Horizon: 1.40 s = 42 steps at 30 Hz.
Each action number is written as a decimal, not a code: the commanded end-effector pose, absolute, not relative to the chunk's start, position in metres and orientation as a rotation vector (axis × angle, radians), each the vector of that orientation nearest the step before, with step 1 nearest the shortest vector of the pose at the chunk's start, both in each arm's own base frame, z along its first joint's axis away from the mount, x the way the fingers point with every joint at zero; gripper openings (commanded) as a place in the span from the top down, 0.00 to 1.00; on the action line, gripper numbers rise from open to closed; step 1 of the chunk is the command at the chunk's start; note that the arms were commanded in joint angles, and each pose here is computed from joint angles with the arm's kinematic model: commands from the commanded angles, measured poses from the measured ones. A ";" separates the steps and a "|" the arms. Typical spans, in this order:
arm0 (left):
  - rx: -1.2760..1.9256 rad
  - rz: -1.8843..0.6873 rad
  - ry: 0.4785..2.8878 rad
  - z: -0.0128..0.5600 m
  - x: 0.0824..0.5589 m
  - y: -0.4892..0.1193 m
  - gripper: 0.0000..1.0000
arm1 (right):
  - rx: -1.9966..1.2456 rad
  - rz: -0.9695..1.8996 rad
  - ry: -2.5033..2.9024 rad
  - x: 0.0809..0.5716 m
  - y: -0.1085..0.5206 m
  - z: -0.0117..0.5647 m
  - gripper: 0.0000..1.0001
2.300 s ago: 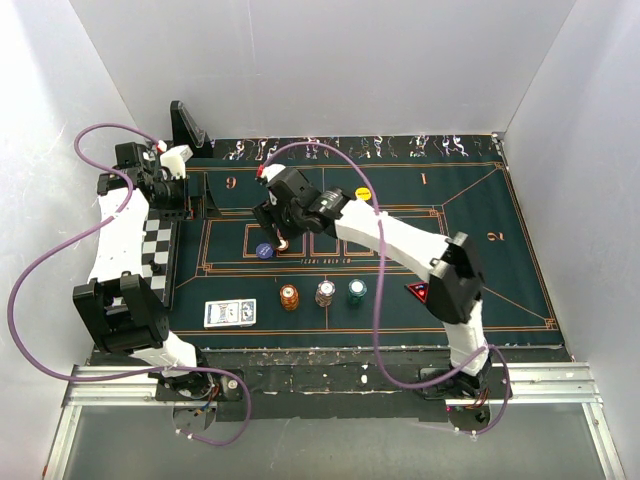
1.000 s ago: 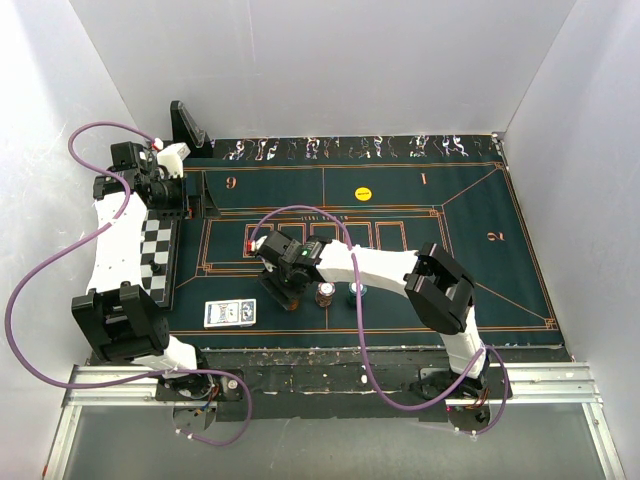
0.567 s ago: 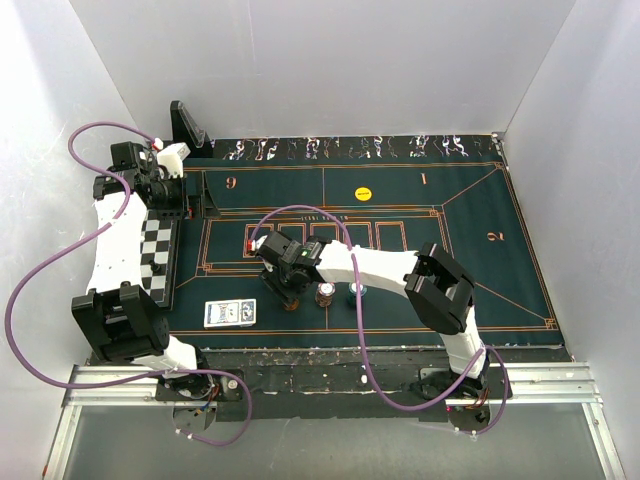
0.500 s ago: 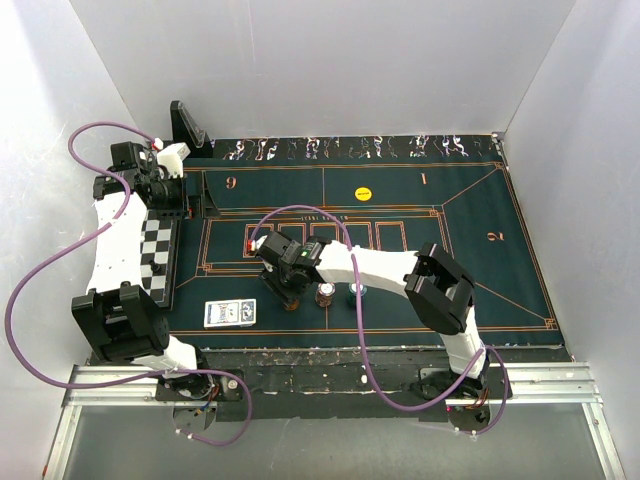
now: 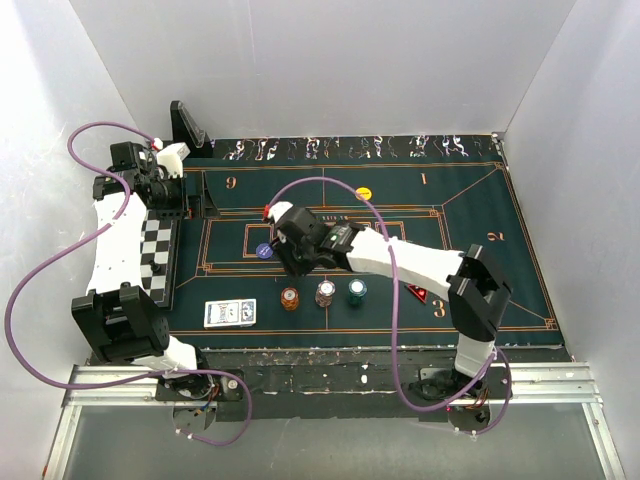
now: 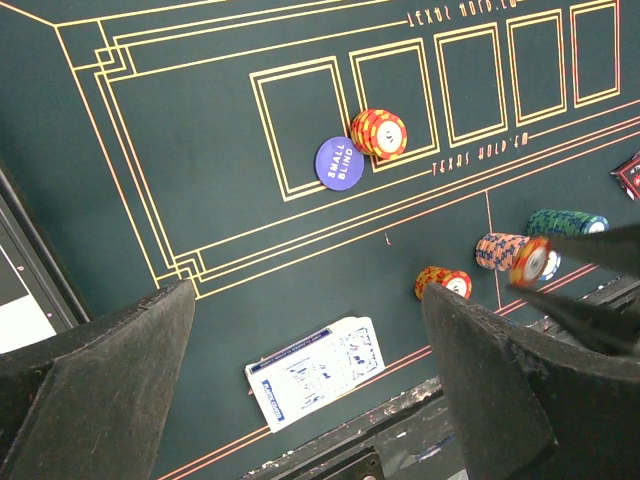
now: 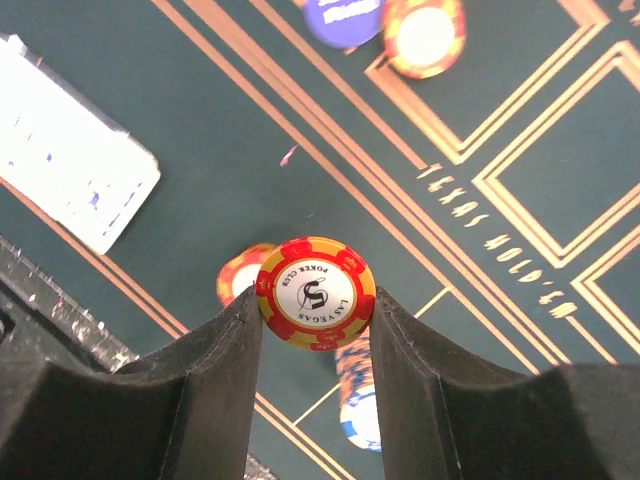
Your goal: Distribute texas hold em gaming equipment
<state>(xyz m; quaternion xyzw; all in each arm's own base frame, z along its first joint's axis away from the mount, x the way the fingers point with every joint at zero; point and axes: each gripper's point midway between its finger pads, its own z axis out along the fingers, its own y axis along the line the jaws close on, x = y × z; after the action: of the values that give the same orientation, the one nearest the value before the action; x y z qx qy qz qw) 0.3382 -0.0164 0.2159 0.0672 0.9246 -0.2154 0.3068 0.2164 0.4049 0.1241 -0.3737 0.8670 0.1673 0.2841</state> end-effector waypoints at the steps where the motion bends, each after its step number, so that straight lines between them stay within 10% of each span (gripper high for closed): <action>1: 0.200 -0.535 2.394 0.234 0.335 -0.014 0.02 | -0.787 0.433 2.278 0.273 0.378 0.156 0.99; 13: 0.212 -0.547 2.416 0.224 0.340 -0.013 0.02 | -0.107 0.120 2.426 0.425 0.217 0.133 0.99; 31: 0.226 -0.565 2.448 0.209 0.353 -0.010 0.02 | 0.134 0.021 2.575 0.501 0.156 0.052 0.98; 42: 0.231 -0.586 2.446 0.210 0.353 -0.012 0.02 | 0.115 0.016 2.582 0.508 0.154 0.055 0.27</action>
<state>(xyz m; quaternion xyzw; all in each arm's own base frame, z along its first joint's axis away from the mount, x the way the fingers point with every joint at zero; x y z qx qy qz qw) 0.3494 -0.0113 0.1938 0.0749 0.9316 -0.2184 0.2807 0.5023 0.1530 0.0319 0.0440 0.9655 -0.0002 0.2568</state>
